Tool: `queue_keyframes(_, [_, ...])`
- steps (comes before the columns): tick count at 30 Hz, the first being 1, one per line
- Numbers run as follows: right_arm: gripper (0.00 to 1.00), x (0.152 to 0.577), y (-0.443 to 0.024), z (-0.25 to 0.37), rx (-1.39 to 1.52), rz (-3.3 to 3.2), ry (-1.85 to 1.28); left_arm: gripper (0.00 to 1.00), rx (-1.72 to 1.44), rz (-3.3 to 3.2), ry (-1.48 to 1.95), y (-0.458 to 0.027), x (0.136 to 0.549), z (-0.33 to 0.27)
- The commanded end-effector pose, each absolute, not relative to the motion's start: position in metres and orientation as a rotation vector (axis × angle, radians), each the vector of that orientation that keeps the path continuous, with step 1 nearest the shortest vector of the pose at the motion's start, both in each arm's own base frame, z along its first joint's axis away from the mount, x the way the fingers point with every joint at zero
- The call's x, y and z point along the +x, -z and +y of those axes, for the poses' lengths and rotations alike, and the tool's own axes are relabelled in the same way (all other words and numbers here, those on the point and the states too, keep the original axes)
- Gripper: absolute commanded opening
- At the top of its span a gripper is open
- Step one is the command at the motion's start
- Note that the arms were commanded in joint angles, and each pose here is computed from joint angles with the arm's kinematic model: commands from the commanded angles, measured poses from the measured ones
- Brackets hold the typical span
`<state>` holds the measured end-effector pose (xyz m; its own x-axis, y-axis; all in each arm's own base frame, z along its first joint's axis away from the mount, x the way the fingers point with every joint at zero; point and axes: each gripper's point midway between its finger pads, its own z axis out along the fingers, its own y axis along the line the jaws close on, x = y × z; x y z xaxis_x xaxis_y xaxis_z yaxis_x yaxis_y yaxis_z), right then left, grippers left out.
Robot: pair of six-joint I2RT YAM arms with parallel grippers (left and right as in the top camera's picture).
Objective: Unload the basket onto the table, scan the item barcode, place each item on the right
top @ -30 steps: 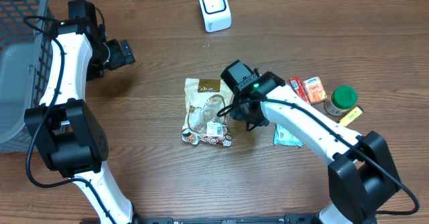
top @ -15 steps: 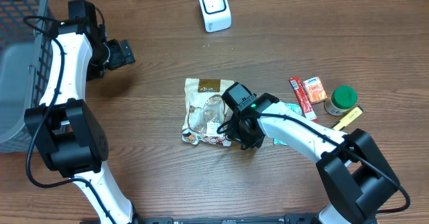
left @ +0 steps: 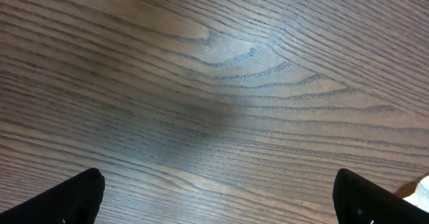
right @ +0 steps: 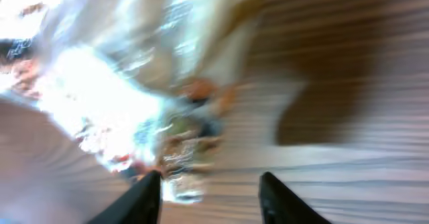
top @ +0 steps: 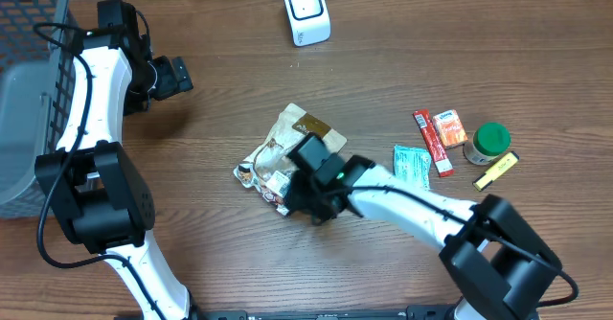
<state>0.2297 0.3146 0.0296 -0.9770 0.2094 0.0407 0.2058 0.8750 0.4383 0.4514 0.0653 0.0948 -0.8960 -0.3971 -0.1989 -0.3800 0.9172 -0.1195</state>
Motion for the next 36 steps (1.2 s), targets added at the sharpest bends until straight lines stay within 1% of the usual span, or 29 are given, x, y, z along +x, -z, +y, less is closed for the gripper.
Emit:
queue_keyframes(1, [0.54, 0.219, -0.039, 0.337, 0.234, 3.004, -0.795, 1.00, -0.553, 2.802, 0.109, -0.119, 0.457, 0.066])
queue_keyframes(5, [0.65, 0.224, -0.048, 0.357, 0.164, 2.923, -0.875, 1.00, -0.552, 2.802, 0.109, -0.119, 0.457, 0.066])
queue_keyframes(10, [0.66, 0.231, -0.053, 0.359, 0.171, 2.898, -0.912, 1.00, -0.553, 2.802, 0.109, -0.119, 0.457, 0.066])
queue_keyframes(14, [0.73, 0.238, -0.057, 0.357, 0.187, 2.900, -0.956, 1.00, -0.552, 2.802, 0.109, -0.119, 0.457, 0.066])
queue_keyframes(20, [0.72, 0.235, -0.045, 0.336, 0.254, 2.967, -0.856, 0.99, -0.553, 2.802, 0.109, -0.119, 0.457, 0.066])
queue_keyframes(29, [0.73, 0.235, -0.036, 0.338, 0.256, 2.950, -0.795, 1.00, -0.552, 2.802, 0.109, -0.119, 0.457, 0.066])
queue_keyframes(32, [0.73, 0.240, -0.038, 0.352, 0.223, 2.906, -0.853, 1.00, -0.552, 2.802, 0.109, -0.119, 0.457, 0.066])
queue_keyframes(36, [0.73, 0.257, -0.056, 0.373, 0.187, 2.786, -0.990, 1.00, -0.553, 2.802, 0.109, -0.119, 0.457, 0.066])
